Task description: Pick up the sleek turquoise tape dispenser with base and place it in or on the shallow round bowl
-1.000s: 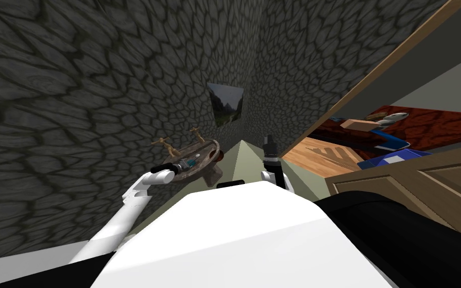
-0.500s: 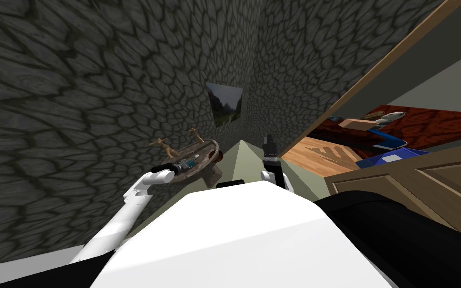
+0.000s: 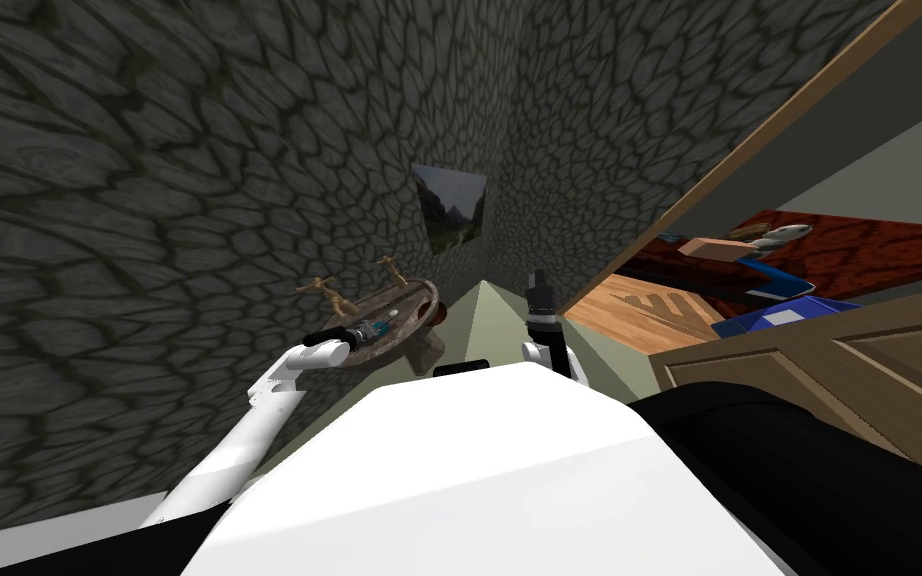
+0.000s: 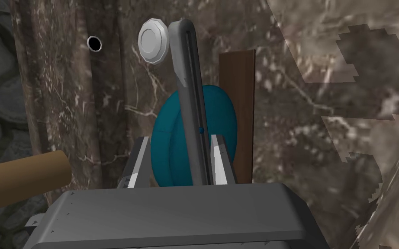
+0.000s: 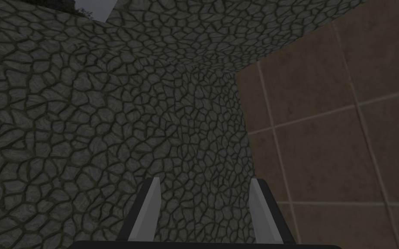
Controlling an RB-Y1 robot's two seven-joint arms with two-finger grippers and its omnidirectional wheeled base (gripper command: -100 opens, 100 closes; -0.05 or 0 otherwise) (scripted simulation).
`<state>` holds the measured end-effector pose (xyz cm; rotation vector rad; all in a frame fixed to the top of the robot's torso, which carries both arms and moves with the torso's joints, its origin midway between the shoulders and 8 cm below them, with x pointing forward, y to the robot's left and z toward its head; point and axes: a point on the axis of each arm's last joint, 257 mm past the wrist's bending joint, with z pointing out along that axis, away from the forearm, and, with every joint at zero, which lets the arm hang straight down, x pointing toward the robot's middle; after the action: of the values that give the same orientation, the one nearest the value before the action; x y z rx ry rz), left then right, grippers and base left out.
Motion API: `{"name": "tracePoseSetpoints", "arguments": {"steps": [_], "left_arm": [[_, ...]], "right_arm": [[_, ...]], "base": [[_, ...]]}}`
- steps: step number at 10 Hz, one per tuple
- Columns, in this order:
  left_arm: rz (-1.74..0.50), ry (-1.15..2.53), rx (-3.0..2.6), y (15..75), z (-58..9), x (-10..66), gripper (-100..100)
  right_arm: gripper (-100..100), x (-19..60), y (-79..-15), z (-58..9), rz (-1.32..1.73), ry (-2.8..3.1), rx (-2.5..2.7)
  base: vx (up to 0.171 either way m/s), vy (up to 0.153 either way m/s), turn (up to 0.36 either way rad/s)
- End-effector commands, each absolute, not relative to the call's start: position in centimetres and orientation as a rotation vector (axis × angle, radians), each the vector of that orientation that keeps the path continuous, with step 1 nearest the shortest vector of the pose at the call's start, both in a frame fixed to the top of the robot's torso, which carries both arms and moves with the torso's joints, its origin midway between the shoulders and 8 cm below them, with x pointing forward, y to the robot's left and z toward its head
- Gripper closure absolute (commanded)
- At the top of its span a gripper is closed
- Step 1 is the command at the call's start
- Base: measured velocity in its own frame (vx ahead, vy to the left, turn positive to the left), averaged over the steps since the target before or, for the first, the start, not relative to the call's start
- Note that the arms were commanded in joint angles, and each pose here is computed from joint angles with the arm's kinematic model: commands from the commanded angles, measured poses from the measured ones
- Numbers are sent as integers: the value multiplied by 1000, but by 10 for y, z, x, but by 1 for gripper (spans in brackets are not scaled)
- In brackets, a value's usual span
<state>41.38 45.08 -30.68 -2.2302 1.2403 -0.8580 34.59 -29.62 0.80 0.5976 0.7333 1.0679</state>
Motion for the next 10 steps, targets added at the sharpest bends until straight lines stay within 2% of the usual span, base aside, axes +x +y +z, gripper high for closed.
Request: {"name": "tracePoseSetpoints", "arguments": {"steps": [1, 2, 3, 4, 5, 6, 10], "left_arm": [[-858, 1240, -2230, 451, -307, 414, 100], [-858, 1240, -2230, 451, -307, 414, 0], [-861, 1249, -2225, 449, -299, 413, 100], [-861, 1246, -2226, 450, -303, 413, 100], [-860, 1246, -2226, 450, -303, 412, 0], [-865, 1244, -2229, 449, -290, 413, 100], [-873, 1243, -2233, 445, -263, 414, 100]], "right_arm": [[0, 346, -296, 8, 1068, 733, 598], [0, 346, -296, 8, 1068, 733, 598], [0, 346, -296, 8, 1068, 733, 598], [0, 346, -296, 8, 1068, 733, 598], [0, 346, -296, 8, 1068, 733, 598], [0, 346, -296, 8, 1068, 733, 598], [0, 346, -296, 8, 1068, 733, 598]], "base": [[0, 0, 0], [0, 0, 0], [-24, -9, 51], [-15, -6, 19], [0, 0, 0], [47, -85, 8], [56, -157, 7]]}}
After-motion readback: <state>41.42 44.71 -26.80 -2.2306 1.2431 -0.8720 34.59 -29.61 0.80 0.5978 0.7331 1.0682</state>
